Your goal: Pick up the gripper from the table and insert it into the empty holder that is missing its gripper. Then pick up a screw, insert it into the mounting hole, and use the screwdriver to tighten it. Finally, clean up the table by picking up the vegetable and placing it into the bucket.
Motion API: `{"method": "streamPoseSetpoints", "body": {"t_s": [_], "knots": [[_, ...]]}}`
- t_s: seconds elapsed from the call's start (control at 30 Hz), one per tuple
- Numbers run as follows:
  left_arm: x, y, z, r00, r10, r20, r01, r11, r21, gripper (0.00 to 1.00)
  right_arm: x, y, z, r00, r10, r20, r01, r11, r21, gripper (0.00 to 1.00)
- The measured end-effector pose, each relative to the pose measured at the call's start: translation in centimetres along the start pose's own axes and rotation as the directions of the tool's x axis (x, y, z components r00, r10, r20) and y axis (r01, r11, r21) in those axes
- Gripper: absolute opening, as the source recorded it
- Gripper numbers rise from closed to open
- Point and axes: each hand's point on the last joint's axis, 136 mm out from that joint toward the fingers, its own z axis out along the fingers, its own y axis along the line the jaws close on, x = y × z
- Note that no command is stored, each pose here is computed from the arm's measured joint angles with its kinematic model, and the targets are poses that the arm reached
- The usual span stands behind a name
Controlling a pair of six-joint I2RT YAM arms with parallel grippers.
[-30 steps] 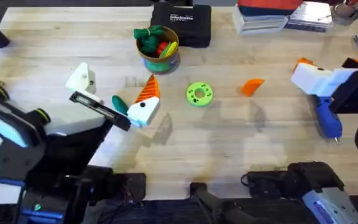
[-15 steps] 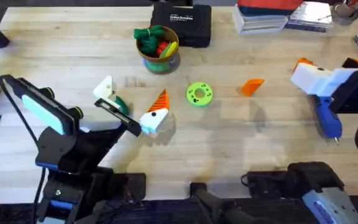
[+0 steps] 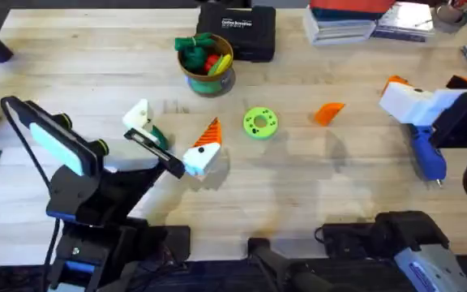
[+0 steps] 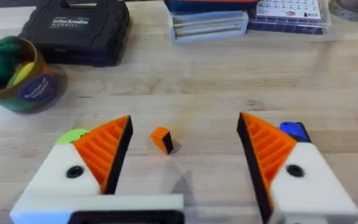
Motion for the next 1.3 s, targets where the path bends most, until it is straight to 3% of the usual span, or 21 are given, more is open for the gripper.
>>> {"method": "streamPoseSetpoints", "body": {"t_s": [0.47, 0.63, 0.67, 0.9, 1.03, 1.3], "knots": [[0.0, -0.1, 0.0, 1.000, 0.000, 0.000, 0.000, 1.000, 0.005, 0.985, 0.0, 0.0, 0.0, 1.000, 0.000, 0.000, 0.000, 1.000, 0.000, 0.994], [0.1, -2.0, -0.1, 1.000, -0.001, -0.008, 0.002, 0.993, 0.115, 0.985, 0.0, 0.0, 0.0, 1.000, 0.000, 0.000, 0.000, 1.000, 0.000, 0.993], [0.3, -4.2, -0.5, 1.000, -0.001, -0.018, 0.006, 0.969, 0.246, 0.985, 0.0, 0.0, 0.0, 1.000, 0.000, 0.000, 0.000, 1.000, 0.000, 0.993], [0.8, -8.5, -2.3, 0.999, 0.000, -0.048, 0.024, 0.867, 0.497, 0.985, 0.0, 0.0, 0.0, 1.000, 0.000, 0.000, 0.000, 1.000, 0.000, 0.993], [0.9, -9.6, -2.9, 0.999, 0.002, -0.054, 0.028, 0.830, 0.557, 0.985, 0.0, 0.0, 0.0, 1.000, 0.000, 0.000, 0.000, 1.000, 0.000, 0.993], [0.9, -10.1, -3.3, 0.998, 0.003, -0.056, 0.030, 0.811, 0.585, 0.985, 0.4, 0.0, 0.1, 1.000, 0.003, -0.017, -0.003, 1.000, 0.001, 0.993]]}}
